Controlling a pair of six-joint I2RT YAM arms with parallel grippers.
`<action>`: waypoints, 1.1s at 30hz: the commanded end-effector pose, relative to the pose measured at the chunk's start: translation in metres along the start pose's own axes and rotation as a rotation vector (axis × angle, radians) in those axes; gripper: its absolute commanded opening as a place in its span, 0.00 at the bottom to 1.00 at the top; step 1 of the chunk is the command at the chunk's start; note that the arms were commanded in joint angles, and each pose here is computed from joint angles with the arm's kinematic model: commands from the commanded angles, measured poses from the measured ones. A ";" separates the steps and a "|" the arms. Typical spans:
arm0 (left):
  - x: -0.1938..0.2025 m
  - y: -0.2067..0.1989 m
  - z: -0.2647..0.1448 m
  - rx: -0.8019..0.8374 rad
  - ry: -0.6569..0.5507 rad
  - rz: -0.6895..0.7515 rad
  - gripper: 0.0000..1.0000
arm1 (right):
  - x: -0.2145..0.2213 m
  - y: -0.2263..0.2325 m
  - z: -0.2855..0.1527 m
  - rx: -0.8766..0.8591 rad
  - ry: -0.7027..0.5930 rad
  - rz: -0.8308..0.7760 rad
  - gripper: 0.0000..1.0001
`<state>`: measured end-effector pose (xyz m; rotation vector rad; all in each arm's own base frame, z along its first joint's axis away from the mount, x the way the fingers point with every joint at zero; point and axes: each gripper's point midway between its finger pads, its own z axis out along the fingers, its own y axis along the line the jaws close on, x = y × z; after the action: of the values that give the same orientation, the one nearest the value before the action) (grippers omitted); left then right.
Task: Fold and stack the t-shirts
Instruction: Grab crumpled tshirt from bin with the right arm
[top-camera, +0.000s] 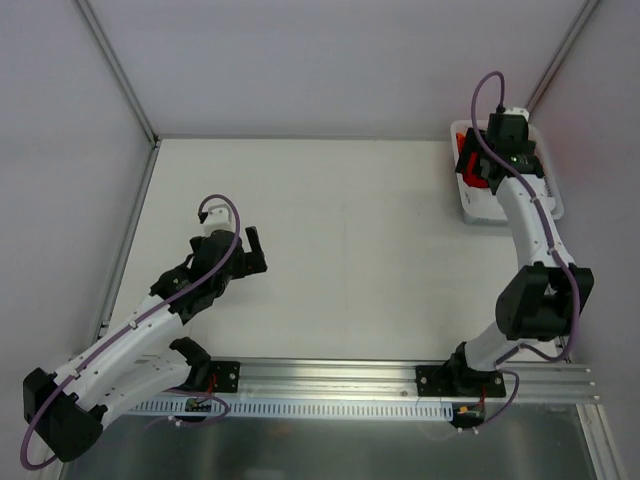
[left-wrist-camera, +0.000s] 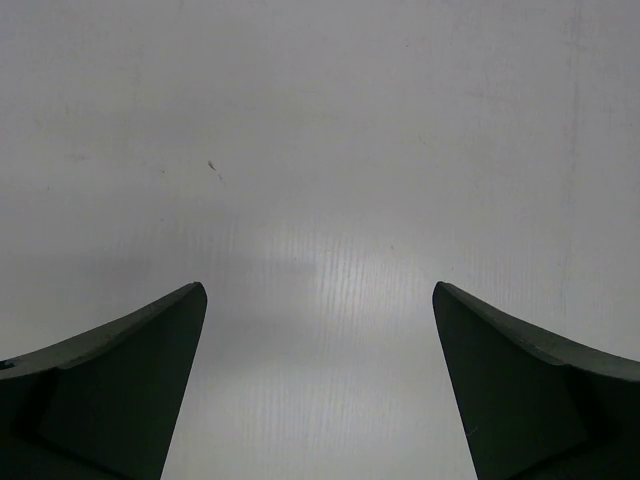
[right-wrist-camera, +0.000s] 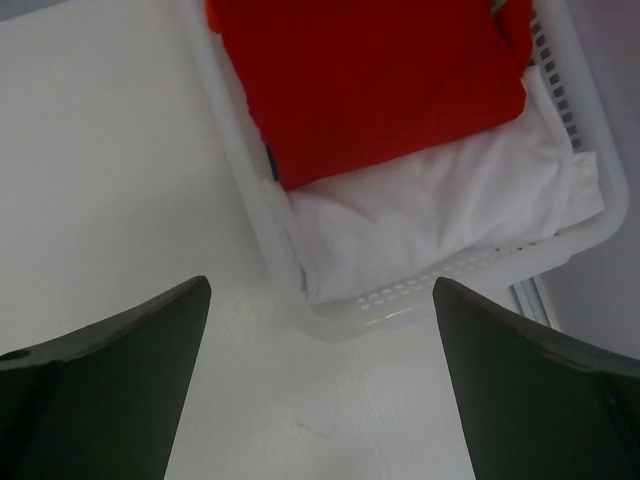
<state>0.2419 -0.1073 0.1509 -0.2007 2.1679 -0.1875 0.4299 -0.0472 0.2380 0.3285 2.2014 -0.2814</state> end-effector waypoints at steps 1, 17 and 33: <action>0.000 0.003 -0.002 -0.001 -0.014 0.009 0.99 | -0.007 -0.025 0.018 0.066 0.051 -0.027 1.00; 0.004 0.015 -0.004 -0.025 -0.038 0.003 0.99 | -0.050 0.019 0.128 -0.238 0.124 0.076 0.99; 0.013 0.010 0.009 -0.056 0.023 0.003 0.99 | -0.004 0.024 0.182 -0.161 0.236 0.008 0.98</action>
<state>0.2358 -0.0979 0.1182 -0.1972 2.2370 -0.0974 0.5776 -0.0774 0.1261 0.3329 2.4217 0.0366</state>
